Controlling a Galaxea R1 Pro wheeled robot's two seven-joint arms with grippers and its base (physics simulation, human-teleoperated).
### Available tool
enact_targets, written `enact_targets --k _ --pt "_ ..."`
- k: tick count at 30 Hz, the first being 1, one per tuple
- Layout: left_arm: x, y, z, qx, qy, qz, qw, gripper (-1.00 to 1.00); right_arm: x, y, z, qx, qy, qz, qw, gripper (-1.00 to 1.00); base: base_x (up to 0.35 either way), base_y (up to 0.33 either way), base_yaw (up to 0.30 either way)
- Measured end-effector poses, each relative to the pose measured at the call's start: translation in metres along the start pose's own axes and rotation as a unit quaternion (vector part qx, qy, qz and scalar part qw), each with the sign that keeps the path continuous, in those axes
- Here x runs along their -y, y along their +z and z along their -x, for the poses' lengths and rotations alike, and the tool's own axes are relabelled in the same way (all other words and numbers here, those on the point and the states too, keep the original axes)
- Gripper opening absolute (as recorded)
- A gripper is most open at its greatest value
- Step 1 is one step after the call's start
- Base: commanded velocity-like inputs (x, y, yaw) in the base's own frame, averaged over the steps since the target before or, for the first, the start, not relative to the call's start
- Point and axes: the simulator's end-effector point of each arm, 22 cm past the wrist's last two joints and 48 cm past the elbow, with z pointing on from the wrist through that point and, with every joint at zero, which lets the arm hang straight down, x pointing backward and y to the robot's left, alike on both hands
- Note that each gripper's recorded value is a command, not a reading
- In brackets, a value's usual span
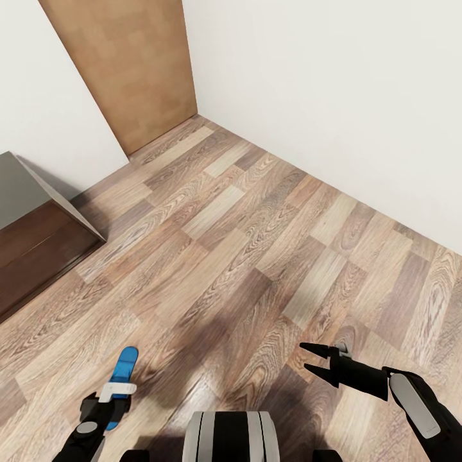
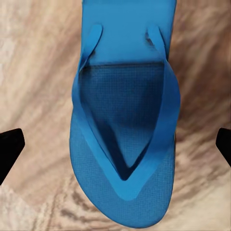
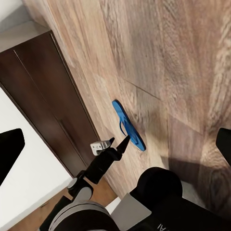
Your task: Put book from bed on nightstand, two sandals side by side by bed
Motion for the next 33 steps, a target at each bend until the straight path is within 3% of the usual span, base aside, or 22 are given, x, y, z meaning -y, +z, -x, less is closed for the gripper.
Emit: enact_targets --k 19,33 --pt "0.003 0.003 -0.005 -0.003 0.001 -0.002 1.0000 1.00 0.008 0.002 -0.001 -0.002 0.007 -0.004 1.0000 1.00 0.000 0.000 0.000" --pt "0.010 0.011 -0.028 -0.026 0.007 -0.006 0.9996 1.00 0.031 0.008 -0.005 -0.009 0.027 -0.016 0.9995 1.00 0.000 0.000 0.000"
